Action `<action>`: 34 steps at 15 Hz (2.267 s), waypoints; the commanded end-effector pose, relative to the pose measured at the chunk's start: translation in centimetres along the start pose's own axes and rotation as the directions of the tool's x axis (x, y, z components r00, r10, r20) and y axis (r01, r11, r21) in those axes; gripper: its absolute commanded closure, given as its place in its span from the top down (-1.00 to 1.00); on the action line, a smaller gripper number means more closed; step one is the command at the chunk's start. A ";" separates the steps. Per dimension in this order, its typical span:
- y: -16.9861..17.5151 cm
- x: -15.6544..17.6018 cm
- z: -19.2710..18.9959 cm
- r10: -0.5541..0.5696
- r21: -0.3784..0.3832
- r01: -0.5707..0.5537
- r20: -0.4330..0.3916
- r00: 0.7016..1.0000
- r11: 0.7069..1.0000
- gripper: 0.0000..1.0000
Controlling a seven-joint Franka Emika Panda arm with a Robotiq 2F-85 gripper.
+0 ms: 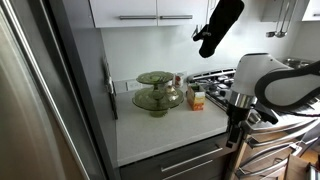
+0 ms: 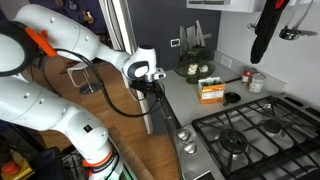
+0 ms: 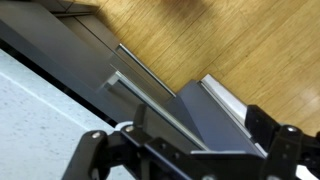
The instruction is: Open the top drawer to the left, remove it cooking stick and put it on the cupboard
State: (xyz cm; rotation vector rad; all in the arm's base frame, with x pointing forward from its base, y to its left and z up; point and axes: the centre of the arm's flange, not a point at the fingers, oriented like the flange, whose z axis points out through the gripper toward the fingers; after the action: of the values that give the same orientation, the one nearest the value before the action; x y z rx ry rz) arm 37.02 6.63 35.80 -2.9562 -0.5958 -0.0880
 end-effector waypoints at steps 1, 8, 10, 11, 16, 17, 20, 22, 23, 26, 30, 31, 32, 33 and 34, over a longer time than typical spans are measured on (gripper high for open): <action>-1.0 0.5 0.7 -0.046 -0.006 0.046 0.001 0.999 0.999 1.00; -1.1 0.9 0.8 -0.049 -0.009 0.049 -0.001 0.999 0.999 1.00; -2.2 1.9 3.1 -0.162 0.053 0.163 -0.033 0.986 0.985 1.00; -2.9 2.4 4.5 -0.216 0.077 0.221 -0.063 0.974 0.972 1.00; -4.5 3.7 8.0 -0.406 0.092 0.432 -0.212 0.889 0.897 1.00; -4.7 4.0 8.5 -0.439 0.079 0.468 -0.241 0.866 0.880 1.00; -5.2 5.0 9.6 -0.534 0.026 0.565 -0.297 0.792 0.824 1.00; -5.9 4.2 7.2 -0.509 0.027 0.535 -0.270 0.818 0.845 1.00; -5.9 4.5 7.4 -0.521 0.024 0.547 -0.273 0.809 0.837 1.00; -5.9 4.7 7.5 -0.530 0.021 0.556 -0.273 0.803 0.831 1.00; -5.9 4.7 7.5 -0.531 0.020 0.557 -0.273 0.802 0.830 1.00; -5.9 4.7 7.5 -0.531 0.020 0.557 -0.273 0.802 0.830 1.00; -5.9 4.7 7.5 -0.531 0.020 0.557 -0.273 0.802 0.830 1.00; -6.1 4.8 7.9 -0.536 0.021 0.560 -0.257 0.804 0.828 1.00; -6.1 4.8 8.2 -0.557 0.015 0.577 -0.239 0.795 0.817 1.00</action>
State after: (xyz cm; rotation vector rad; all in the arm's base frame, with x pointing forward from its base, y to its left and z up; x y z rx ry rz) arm 39.30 14.83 29.38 -2.5165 -1.3473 -0.4703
